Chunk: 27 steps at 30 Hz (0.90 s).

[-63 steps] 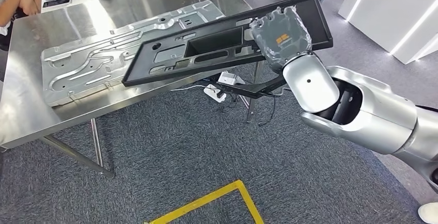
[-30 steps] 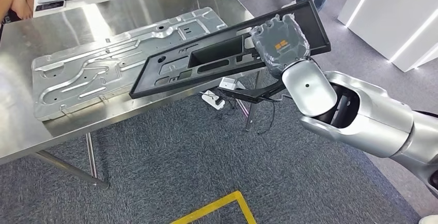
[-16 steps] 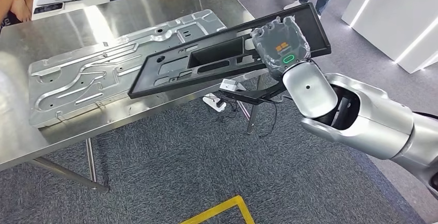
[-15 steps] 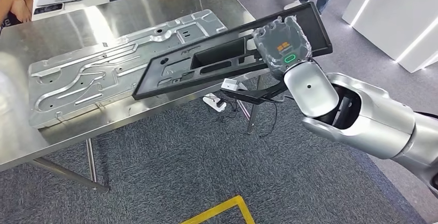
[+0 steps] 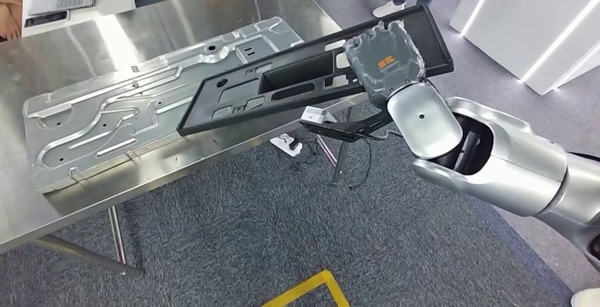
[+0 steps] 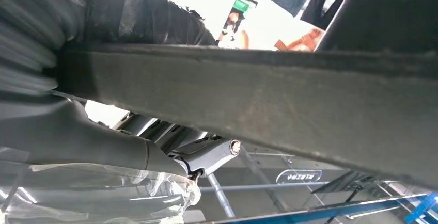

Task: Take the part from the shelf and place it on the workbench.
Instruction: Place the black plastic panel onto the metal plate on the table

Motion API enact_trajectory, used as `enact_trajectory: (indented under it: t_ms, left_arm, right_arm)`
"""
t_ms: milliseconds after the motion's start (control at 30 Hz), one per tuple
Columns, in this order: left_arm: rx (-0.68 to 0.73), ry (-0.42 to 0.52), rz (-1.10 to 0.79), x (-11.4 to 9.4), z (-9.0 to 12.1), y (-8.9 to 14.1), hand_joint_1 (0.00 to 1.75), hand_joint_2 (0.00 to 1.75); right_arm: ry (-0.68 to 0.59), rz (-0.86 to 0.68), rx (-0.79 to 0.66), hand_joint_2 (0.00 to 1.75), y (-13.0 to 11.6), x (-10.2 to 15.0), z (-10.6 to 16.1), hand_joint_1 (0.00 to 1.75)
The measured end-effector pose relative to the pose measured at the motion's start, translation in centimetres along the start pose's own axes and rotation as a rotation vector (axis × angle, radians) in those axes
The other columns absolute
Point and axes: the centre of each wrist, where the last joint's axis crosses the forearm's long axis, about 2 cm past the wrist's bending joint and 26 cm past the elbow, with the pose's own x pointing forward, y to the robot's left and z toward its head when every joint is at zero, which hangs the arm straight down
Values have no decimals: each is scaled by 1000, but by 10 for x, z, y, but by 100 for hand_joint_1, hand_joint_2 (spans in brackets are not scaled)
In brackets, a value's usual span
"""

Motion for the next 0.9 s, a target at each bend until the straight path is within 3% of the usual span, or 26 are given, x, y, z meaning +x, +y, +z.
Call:
enact_trajectory:
  t_ms: [900]
  left_arm:
    - [-3, -8, 3, -1, 1, -1, 0, 175]
  right_arm:
    - [-11, 41, 17, 175, 1, 4, 0, 175]
